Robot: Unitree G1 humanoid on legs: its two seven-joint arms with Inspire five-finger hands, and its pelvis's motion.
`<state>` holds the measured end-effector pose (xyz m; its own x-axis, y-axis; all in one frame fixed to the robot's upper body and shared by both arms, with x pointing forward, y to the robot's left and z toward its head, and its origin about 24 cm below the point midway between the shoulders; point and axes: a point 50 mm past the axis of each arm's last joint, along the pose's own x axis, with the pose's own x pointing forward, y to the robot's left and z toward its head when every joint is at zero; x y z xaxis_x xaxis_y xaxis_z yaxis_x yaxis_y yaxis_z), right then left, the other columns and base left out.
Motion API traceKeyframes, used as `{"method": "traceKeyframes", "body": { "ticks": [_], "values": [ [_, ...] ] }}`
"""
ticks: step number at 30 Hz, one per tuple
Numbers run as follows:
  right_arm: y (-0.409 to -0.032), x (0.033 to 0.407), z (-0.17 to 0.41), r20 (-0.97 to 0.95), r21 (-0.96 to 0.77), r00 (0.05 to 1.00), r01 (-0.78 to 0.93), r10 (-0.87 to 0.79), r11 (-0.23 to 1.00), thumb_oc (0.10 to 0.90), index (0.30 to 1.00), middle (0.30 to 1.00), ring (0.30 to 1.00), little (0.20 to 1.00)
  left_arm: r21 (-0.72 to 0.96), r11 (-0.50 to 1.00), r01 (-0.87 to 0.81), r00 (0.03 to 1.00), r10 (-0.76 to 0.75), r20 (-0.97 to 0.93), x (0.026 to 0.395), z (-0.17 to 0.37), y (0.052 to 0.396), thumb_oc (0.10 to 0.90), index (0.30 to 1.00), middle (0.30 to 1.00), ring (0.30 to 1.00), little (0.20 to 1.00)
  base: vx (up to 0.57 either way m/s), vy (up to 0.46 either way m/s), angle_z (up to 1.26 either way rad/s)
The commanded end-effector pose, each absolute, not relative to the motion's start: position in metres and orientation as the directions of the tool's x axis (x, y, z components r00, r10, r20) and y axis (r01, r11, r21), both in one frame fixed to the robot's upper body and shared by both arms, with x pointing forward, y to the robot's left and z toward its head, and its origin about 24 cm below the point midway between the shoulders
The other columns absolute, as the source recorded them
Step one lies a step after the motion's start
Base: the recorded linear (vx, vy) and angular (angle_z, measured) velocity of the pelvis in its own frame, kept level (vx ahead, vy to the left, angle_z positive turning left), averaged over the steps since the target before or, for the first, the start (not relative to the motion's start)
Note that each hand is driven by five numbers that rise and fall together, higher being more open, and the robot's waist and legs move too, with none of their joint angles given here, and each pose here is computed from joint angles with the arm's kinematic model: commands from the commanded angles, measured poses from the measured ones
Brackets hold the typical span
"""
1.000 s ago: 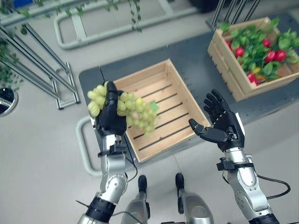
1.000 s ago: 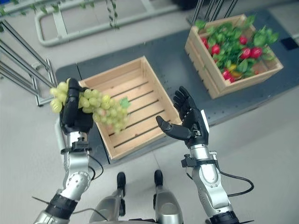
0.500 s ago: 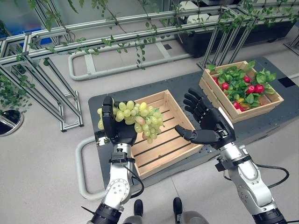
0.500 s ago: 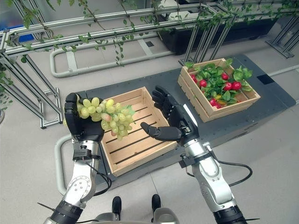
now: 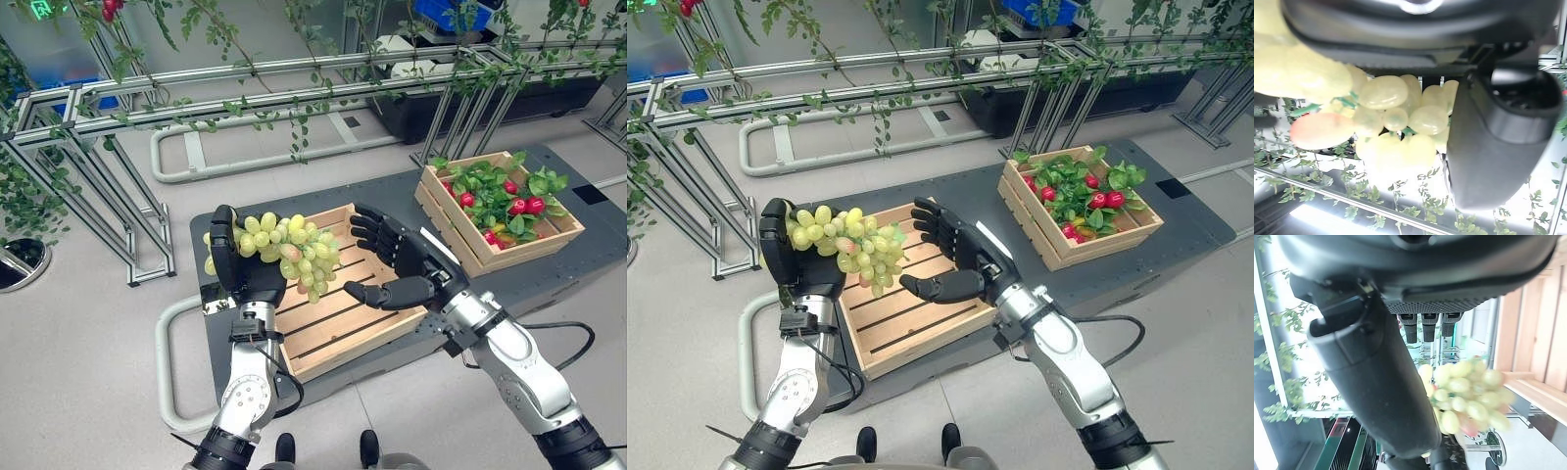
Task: Pick up the fruits from the basket on one side to the basket on the other side
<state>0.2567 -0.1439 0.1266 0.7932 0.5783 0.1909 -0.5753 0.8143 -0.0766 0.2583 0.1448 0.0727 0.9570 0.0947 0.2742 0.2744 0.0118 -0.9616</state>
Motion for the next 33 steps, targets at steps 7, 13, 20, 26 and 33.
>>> {"method": "traceKeyframes", "body": {
  "ticks": [7,13,20,26,33],
  "values": [
    [-0.11,0.254,0.167,0.384,-0.07,0.696,-0.634,0.607,0.77,0.8,0.9,0.9,0.9,0.9,-0.843,0.187,0.505,0.863,-0.077,0.5,0.268,0.116,0.122,0.4,0.3,0.3,0.3,0.3,0.0,0.0,0.0],
    [-0.107,0.255,0.167,0.439,0.031,0.714,-0.619,0.545,0.785,0.8,0.9,0.9,0.9,0.9,-0.847,0.17,0.503,0.862,-0.172,0.477,0.265,0.11,0.111,0.4,0.3,0.3,0.3,0.3,0.0,0.0,0.0],
    [-0.101,0.252,0.138,0.333,0.129,0.754,-0.631,0.566,0.765,0.8,0.9,0.9,0.9,0.9,-0.84,0.153,0.52,0.851,-0.18,0.494,0.26,0.109,0.11,0.4,0.3,0.3,0.3,0.3,0.0,0.0,0.0],
    [-0.103,0.25,0.117,0.249,0.154,0.794,-0.598,0.555,0.786,0.8,0.9,0.9,0.9,0.9,-0.832,0.137,0.537,0.84,-0.181,0.512,0.257,0.112,0.11,0.4,0.3,0.3,0.3,0.3,0.0,0.0,0.0],
    [-0.104,0.253,0.092,0.088,0.013,0.841,-0.536,0.533,0.844,0.8,0.9,0.9,0.9,0.9,-0.805,0.122,0.581,0.81,-0.181,0.558,0.256,0.117,0.108,0.4,0.3,0.3,0.3,0.3,0.0,0.0,0.0]
  ]
}}
